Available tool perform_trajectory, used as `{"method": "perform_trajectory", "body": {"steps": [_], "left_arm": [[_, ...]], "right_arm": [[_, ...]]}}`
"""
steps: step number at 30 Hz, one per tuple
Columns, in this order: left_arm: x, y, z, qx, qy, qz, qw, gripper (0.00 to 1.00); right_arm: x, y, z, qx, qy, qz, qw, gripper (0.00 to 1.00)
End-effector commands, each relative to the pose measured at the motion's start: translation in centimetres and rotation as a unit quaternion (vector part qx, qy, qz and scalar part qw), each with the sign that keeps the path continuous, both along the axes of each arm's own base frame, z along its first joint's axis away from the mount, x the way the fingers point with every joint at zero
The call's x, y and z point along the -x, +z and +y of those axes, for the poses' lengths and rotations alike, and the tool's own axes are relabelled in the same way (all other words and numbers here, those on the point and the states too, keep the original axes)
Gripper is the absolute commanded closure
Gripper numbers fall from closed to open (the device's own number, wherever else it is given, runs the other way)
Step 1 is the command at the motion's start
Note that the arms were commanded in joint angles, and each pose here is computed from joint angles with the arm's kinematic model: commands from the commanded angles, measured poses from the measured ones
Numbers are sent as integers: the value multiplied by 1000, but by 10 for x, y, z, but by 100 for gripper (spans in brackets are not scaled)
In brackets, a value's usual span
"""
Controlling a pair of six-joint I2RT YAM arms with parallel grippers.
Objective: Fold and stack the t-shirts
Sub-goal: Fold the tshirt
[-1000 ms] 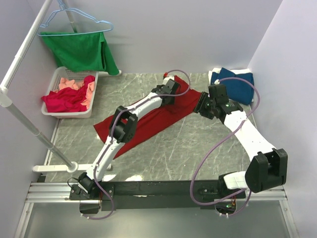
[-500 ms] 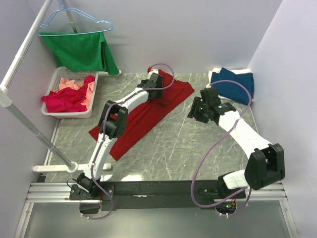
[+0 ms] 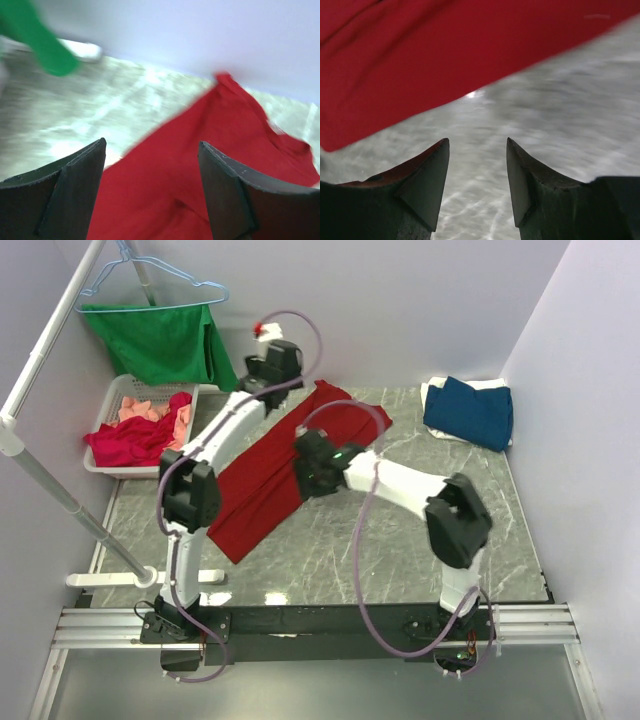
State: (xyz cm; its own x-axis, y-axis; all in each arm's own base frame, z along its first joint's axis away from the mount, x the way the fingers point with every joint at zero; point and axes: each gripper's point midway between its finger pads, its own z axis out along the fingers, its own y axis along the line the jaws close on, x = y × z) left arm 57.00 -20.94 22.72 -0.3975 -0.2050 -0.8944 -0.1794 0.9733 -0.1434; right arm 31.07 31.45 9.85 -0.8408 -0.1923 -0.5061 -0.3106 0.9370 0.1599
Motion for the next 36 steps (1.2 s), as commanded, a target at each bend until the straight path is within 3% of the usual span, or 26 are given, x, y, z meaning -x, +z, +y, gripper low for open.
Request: {"method": "perform_trajectory", "body": {"steps": [1,7,10,17,28,36], "left_arm": [[13,-18,52,-14,36,60,997,20],[27,-46,80,16,35,126,991,21],[33,-48,91,29,38,129,990,21],[41,-41,112,32,48,135,989,21],[43,-41,113,41,38,134,989,21],[39,-41,111,43,32,128,990,21]], "right_arm": [[20,11,60,-9,95,-12,995,44],[51,-6,124,13,187,-1,982,44],[69,-17,145,16,221,9,975,44],[91,-50,158,33,258,43,965,44],[98,-118,118,100,243,61,963,46],[123,-111,72,143,233,104,956,47]]}}
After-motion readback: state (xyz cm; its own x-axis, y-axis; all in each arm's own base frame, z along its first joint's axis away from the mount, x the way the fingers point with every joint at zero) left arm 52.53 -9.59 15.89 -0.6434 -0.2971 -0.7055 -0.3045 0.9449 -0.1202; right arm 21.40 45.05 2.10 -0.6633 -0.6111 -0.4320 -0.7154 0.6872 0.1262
